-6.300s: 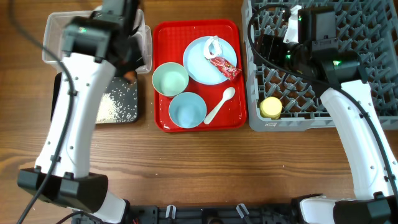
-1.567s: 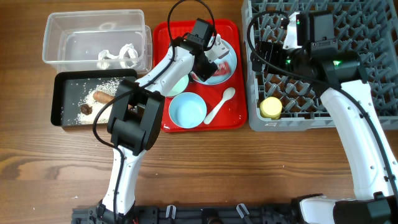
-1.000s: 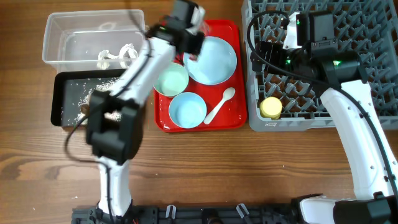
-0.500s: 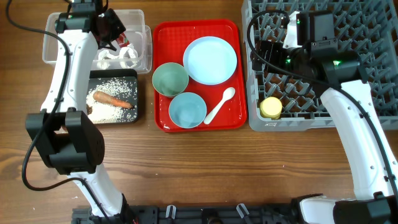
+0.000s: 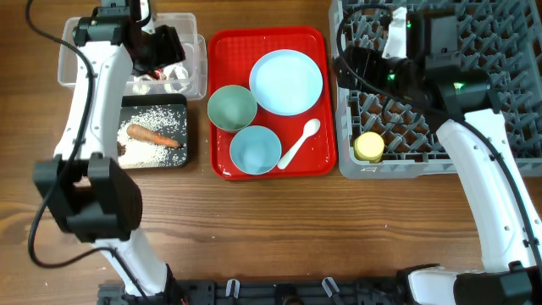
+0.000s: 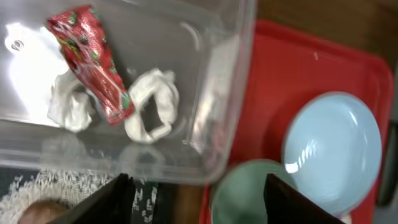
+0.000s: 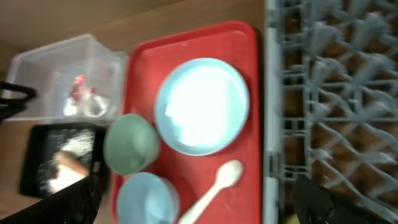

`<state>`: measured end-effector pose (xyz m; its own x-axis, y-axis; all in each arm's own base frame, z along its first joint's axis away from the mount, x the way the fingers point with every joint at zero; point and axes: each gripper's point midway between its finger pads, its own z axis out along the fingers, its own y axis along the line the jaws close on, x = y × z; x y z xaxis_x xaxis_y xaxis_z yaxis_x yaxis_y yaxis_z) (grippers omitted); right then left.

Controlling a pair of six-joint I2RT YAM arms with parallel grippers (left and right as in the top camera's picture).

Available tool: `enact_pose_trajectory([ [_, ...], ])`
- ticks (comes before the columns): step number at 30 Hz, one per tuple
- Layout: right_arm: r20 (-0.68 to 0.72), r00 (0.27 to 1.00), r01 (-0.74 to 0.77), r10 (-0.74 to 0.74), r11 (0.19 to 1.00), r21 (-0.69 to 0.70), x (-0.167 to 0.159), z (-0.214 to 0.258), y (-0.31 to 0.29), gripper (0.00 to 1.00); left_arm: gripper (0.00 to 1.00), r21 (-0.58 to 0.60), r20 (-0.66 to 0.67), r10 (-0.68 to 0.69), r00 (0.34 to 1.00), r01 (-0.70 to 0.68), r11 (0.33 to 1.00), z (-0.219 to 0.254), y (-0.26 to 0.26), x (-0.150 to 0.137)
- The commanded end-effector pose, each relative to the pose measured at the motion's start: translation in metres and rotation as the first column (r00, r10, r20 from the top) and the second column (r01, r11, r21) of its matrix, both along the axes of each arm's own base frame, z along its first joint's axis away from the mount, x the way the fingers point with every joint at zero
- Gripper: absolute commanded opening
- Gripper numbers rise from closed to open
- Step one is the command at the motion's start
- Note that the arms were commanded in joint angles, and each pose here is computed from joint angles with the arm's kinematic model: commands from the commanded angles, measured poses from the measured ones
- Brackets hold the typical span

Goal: Sort waste into correct bins and load items into the dishwasher rack
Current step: 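Reach the right gripper to the light-blue bowl rim and grasp it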

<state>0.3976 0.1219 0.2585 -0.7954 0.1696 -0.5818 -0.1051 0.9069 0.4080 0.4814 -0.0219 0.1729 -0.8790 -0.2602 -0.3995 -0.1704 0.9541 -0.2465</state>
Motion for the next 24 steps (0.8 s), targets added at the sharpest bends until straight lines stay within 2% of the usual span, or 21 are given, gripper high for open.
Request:
enact_pose_trajectory([
  [1, 0.01, 0.997, -0.071, 0.071, 0.994, 0.081, -0.002, 0.007, 0.018, 1.0, 0.68, -0.015, 0.036, -0.175, 0.984, 0.176, 0.984, 0.041, -0.034, -0.032],
  [4, 0.014, 0.995, -0.098, 0.097, 0.992, 0.079, -0.005, 0.008, 0.027, 0.99, 0.65, -0.026, -0.049, -0.221, 0.974, 0.22, 0.975, 0.036, -0.053, -0.058],
  [6, 0.023, 0.989, -0.149, 0.148, 0.987, 0.056, -0.011, 0.007, 0.041, 0.99, 0.58, -0.028, -0.115, -0.279, 0.953, 0.278, 0.96, 0.03, -0.067, -0.077],
  [12, 0.009, 0.986, -0.167, 0.167, 0.986, 0.009, -0.02, 0.0, 0.063, 0.99, 0.54, -0.049, -0.295, -0.372, 0.88, 0.375, 0.926, 0.02, -0.092, -0.13],
  [16, -0.095, 0.985, -0.141, 0.144, 0.989, 0.033, -0.02, -0.028, 0.076, 0.99, 0.57, -0.057, -0.334, -0.364, 0.87, 0.367, 0.929, 0.016, -0.09, -0.139],
  [20, -0.199, 0.964, -0.171, 0.177, 0.984, 0.05, -0.025, -0.06, 0.096, 0.95, 0.55, -0.054, -0.388, -0.31, 0.868, 0.314, 0.948, 0.001, -0.086, -0.146],
  [24, -0.23, 0.956, -0.177, 0.184, 0.983, 0.049, -0.027, -0.072, 0.104, 0.92, 0.54, -0.057, -0.417, -0.302, 0.857, 0.307, 0.95, -0.008, -0.085, -0.152],
])
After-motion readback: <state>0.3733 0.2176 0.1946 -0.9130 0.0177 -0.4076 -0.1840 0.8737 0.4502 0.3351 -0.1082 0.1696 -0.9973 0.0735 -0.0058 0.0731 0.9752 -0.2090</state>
